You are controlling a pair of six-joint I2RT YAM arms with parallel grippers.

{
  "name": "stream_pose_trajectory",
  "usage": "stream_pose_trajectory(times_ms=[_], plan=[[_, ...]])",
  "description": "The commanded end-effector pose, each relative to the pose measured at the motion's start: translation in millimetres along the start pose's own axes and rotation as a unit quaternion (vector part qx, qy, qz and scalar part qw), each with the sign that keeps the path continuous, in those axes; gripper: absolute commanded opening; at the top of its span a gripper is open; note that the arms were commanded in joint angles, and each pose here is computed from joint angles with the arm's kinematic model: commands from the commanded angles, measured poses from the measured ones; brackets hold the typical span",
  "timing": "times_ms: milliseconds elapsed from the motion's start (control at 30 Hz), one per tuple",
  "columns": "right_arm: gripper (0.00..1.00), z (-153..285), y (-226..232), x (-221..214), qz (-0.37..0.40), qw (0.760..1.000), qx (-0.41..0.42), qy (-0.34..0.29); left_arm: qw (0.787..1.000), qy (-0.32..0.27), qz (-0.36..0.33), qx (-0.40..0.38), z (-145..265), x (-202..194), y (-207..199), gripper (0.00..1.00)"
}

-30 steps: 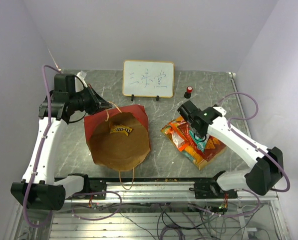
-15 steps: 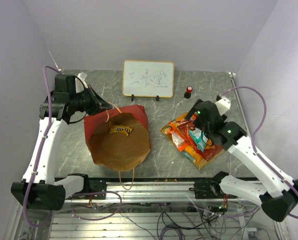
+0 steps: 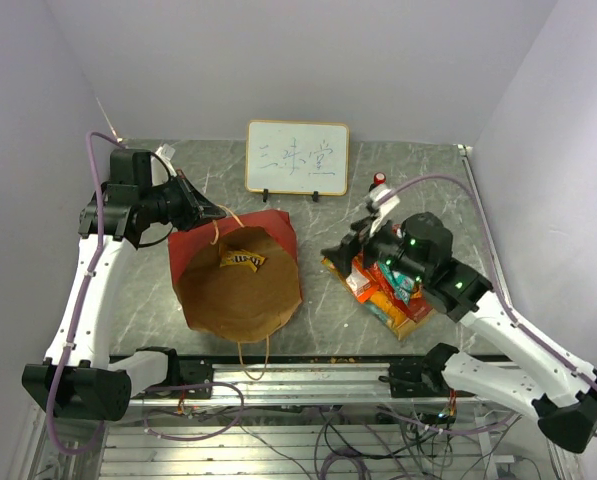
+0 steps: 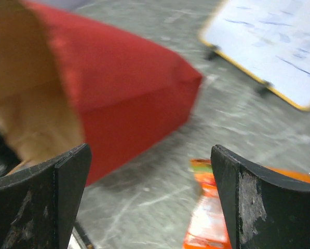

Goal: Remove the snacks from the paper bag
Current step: Take out the snack from the paper bag.

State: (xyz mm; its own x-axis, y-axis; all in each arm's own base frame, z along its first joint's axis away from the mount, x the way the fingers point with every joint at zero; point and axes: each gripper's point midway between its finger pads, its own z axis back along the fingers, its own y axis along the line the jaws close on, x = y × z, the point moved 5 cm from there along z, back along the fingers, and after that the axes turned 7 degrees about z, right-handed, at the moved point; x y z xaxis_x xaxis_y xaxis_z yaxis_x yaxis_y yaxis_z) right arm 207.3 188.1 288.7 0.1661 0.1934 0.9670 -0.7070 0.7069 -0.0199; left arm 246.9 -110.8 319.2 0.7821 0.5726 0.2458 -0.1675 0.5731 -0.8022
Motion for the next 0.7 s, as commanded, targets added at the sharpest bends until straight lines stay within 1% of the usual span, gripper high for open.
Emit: stream_pose_trajectory(times_ms=[0,100,167,300,333,400,500,567,667], plan=[[0.98,-10.2,62.7,22.2,0.052,0.986,0.127,-0.091,1.0,0.003,-0.002,-0.014,0.4,0.2,-4.0,0.07],[0.98,-24.5,109.7,9.6,0.083,0.981,0.164,-0.057,1.0,0.001,-0.001,-0.015,0.2,1.5,-5.3,0.07],[0.98,-30.4,149.1,-1.3,0.123,0.972,0.197,-0.034,1.0,0.0,0.0,-0.016,0.5,2.0,-6.2,0.07],[1.0,-42.6,194.6,-16.4,0.211,0.953,0.219,-0.011,1.0,-0.003,-0.001,-0.015,1.7,2.3,-6.8,0.07],[1.0,-46.5,199.9,-23.8,0.23,0.949,0.216,-0.001,1.0,-0.005,0.0,-0.015,2.2,2.0,-6.7,0.07],[1.0,-53.4,207.3,-19.4,0.264,0.943,0.202,-0.002,1.0,-0.007,0.002,-0.017,2.9,1.8,-7.1,0.07],[1.0,-67.9,200.7,-27.3,0.32,0.936,0.145,0.015,1.0,-0.007,0.003,-0.02,5.1,1.2,-9.5,0.07],[0.97,-78.0,197.0,-34.6,0.358,0.926,0.118,0.028,1.0,-0.007,0.003,-0.018,6.3,1.2,-9.9,0.07],[0.95,-93.7,195.7,-42.8,0.405,0.909,0.092,0.023,1.0,-0.007,0.001,-0.018,8.5,0.3,-11.0,0.07]])
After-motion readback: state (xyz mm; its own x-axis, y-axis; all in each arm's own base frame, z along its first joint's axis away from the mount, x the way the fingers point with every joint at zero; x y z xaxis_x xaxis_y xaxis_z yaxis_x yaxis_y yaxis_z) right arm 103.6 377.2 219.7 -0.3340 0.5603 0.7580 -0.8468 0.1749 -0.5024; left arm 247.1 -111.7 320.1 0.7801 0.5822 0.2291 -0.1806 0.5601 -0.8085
